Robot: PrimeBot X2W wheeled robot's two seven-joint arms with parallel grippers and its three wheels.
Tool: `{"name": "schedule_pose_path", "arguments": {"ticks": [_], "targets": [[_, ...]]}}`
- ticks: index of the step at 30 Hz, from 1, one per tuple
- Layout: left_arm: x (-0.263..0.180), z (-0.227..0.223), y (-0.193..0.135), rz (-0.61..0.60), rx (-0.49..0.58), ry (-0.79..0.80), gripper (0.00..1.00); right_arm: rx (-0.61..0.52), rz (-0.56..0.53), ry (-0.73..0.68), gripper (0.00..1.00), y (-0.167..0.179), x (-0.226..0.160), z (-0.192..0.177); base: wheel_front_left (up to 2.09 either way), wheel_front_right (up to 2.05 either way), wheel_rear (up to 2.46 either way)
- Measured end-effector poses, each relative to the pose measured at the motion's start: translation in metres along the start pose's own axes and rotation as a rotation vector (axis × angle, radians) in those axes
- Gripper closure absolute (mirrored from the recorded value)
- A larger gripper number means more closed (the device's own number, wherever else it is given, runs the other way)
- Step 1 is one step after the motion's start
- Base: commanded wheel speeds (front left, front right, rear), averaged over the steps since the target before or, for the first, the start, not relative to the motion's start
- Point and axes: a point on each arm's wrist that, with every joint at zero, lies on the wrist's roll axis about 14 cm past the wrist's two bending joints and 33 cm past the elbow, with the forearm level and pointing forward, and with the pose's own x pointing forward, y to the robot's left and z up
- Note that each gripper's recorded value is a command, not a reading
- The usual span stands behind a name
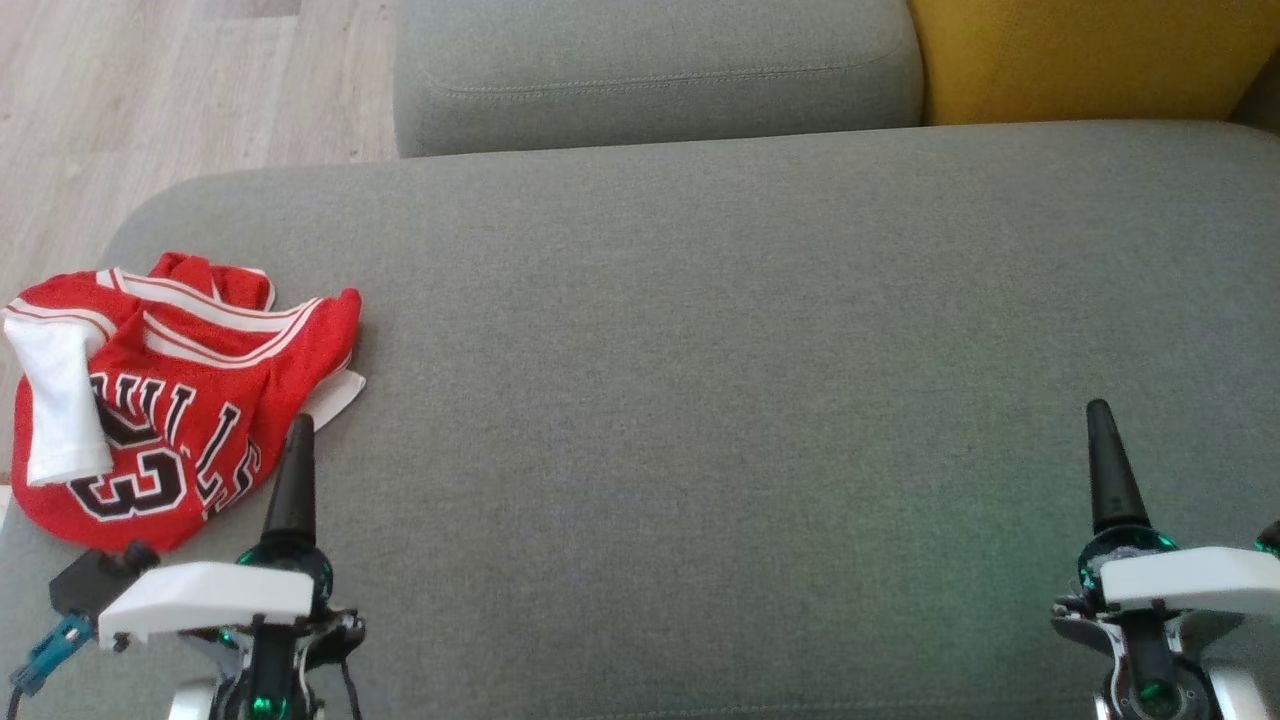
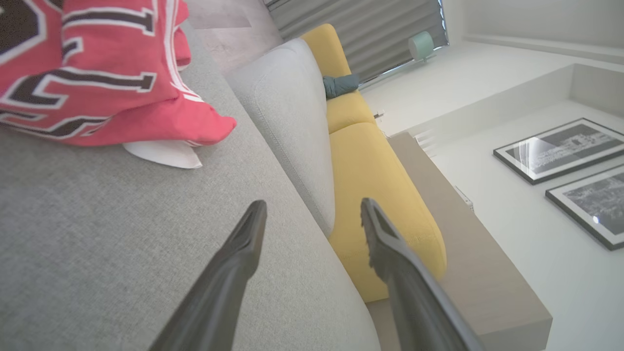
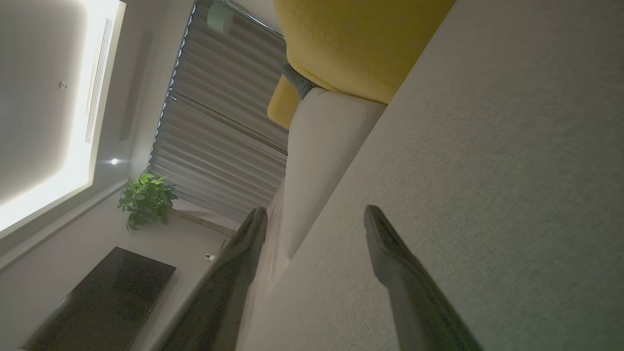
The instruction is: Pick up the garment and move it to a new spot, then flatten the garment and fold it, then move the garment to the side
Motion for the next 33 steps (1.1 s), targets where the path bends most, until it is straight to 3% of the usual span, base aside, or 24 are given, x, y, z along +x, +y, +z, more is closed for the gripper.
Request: {"name": "schedule_pose_path", "arguments": {"ticks": [33], "targets": [[0.0,-0.008,-0.017,-0.059,0.588,0.006,0.0,-0.499,0.081,0.029,0.0,0.024,0.001,-0.009,0.0,0.0,0.0]]}}
